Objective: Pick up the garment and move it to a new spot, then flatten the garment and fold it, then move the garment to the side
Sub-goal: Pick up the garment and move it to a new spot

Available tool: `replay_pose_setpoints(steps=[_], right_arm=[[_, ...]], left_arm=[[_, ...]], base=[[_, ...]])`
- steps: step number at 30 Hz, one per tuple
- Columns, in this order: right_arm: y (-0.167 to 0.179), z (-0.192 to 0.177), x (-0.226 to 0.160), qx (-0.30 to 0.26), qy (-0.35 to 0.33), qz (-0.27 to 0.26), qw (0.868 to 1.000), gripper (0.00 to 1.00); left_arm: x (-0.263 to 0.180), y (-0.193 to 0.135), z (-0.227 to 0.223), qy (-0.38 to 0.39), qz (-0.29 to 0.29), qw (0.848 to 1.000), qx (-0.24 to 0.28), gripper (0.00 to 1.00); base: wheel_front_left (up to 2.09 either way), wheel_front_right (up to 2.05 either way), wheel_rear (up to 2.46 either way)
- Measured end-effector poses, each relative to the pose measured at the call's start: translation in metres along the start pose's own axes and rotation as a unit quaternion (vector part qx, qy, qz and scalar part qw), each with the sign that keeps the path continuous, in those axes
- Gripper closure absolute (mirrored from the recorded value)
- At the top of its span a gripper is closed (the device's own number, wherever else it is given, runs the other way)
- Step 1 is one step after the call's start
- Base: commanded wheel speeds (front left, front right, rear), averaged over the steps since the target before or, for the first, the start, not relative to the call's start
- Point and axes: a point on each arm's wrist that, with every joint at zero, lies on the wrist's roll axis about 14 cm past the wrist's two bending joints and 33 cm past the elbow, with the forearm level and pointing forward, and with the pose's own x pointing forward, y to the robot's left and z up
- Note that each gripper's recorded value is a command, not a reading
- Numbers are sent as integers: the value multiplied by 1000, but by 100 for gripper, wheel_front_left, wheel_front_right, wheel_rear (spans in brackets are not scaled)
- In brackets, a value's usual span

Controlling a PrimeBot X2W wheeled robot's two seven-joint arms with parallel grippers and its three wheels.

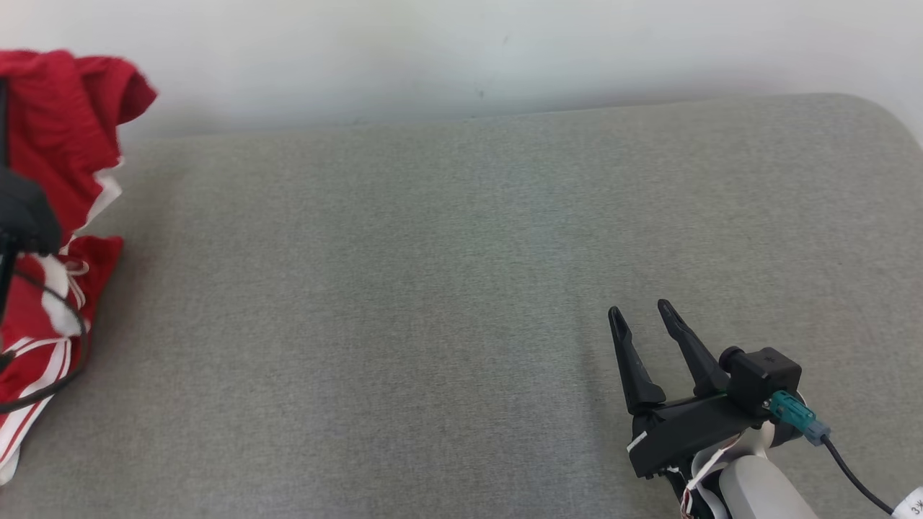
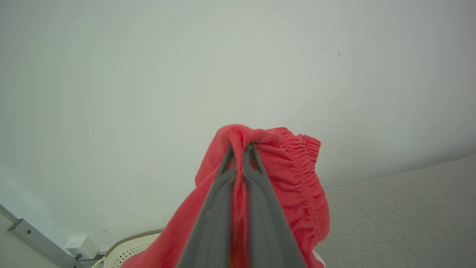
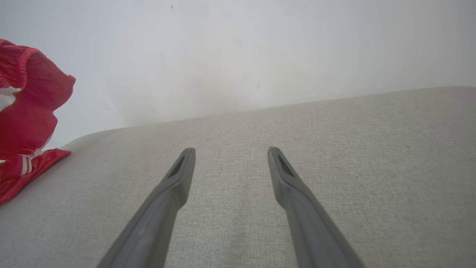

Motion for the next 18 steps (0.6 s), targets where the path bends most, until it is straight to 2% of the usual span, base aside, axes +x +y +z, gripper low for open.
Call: replay_pose_setpoints(steps=[5,11,18], right_arm=[[-9,5,-9,0,-8,-20,1000,0],[-27,11,-25,-2,-17,-53,998,0],[-47,16,-44,-4,-24,-94,995,0]], left_arm=[[10,-39,43,-55,-50,997,-5,100],[7,-104,79,-99,-123,987,-15,100],[-17,-188,103,-125,-222,966,-39,100]], base=[[0,0,0],[0,0,0],[0,0,0]])
